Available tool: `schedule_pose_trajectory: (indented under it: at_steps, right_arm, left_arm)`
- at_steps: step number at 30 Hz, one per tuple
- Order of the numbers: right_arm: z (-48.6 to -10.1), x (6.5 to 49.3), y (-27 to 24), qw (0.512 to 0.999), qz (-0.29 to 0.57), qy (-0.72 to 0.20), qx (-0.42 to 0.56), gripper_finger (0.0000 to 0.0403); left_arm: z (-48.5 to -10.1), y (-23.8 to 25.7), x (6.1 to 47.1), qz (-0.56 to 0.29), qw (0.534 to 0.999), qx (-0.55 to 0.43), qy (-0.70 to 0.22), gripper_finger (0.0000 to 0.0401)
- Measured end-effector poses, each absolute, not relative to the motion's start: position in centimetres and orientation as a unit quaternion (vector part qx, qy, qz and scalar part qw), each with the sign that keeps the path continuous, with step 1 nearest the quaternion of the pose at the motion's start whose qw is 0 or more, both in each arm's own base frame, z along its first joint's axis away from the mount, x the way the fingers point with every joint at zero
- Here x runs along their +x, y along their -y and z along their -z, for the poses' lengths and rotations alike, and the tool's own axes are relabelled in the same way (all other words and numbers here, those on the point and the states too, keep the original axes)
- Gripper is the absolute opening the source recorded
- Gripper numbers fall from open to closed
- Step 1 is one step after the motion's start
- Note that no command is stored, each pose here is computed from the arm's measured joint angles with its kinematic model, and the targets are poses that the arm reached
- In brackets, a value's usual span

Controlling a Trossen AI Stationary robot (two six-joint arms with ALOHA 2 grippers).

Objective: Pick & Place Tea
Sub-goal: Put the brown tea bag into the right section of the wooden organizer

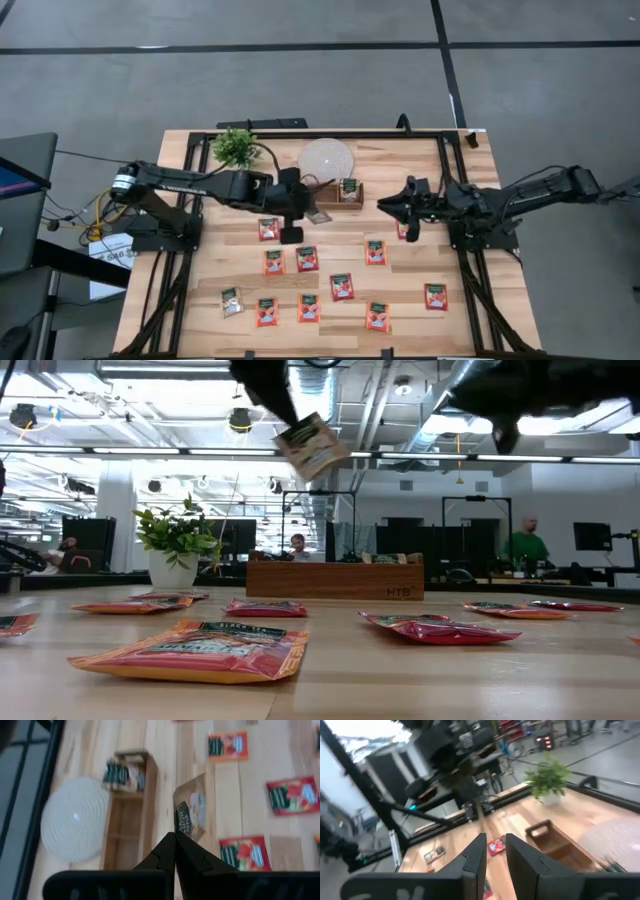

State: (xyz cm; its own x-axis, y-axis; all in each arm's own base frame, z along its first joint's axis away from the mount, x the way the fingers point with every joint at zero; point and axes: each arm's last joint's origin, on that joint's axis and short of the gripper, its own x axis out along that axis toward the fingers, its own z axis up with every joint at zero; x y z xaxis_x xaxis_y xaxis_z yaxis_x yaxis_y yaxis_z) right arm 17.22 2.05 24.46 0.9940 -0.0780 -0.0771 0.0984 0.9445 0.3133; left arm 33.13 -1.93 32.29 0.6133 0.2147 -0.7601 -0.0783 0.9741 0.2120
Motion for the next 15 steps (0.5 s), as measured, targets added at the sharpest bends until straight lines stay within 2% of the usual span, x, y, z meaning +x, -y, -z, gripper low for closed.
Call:
schedule_pose_trajectory:
  at_steps: [8, 15]
  right_arm:
    - [-27.5, 21.4, -2.8, 0.996, 0.026, -0.048, 0.076, 0.0066]
    - [-28.4, 24.7, -3.3, 0.994, 0.030, -0.093, 0.055, 0.0066]
  left_arm:
    - [-32.9, 1.2, 33.9, -0.086, 0.907, 0.082, -0.404, 0.0000]
    - [-32.9, 1.2, 33.9, -0.087, 0.907, 0.083, -0.403, 0.0000]
